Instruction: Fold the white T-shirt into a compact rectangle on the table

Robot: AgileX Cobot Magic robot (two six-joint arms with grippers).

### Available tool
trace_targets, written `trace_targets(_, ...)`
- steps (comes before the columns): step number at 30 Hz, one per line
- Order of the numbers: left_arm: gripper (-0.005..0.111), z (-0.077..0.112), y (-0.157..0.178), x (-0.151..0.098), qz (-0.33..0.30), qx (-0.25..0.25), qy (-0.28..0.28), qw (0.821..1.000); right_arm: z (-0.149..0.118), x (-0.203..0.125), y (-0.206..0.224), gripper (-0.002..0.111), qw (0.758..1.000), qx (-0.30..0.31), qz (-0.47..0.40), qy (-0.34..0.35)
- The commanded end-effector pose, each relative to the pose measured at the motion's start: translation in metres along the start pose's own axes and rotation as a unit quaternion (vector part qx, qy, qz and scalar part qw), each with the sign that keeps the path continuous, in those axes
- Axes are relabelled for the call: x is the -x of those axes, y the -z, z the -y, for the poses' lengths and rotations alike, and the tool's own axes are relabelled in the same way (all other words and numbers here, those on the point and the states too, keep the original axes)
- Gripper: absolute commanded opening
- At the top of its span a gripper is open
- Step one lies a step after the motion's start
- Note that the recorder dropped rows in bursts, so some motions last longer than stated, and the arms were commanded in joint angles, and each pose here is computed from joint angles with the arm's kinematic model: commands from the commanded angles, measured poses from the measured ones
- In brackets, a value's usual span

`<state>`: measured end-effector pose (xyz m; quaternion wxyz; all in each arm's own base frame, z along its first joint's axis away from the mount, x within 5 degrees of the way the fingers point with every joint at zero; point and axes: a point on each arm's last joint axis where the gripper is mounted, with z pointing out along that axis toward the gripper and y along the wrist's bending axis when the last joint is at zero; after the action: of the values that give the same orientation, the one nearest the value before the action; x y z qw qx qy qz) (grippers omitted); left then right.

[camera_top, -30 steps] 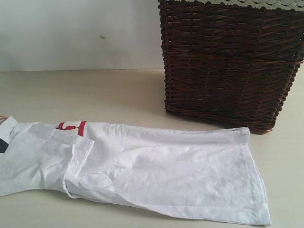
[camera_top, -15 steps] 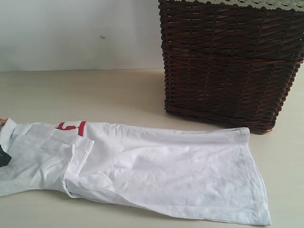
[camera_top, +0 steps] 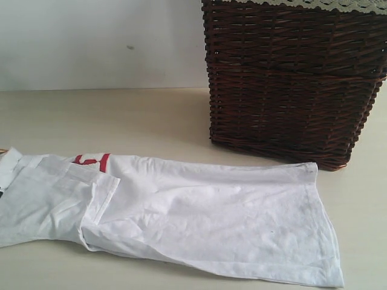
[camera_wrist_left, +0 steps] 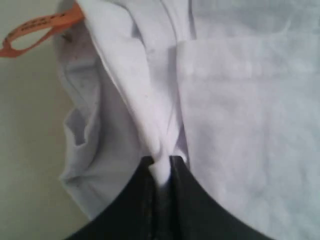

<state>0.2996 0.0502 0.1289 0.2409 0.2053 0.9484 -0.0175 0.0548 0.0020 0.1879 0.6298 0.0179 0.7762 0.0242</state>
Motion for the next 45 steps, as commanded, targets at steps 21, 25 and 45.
trace_targets(21,0.000,-0.001,0.051,0.016,0.144,-0.117,0.147,0.972,0.001,0.000,0.000,0.047,1.000,-0.003,0.007,0.001)
trace_targets(25,0.000,0.025,0.060,0.035,0.161,-0.135,0.101,0.972,0.001,0.000,0.000,0.047,1.000,-0.003,0.007,0.001)
trace_targets(45,0.000,0.071,0.060,0.057,0.157,-0.149,0.021,0.976,0.001,0.000,0.000,0.047,1.000,-0.003,0.007,0.001)
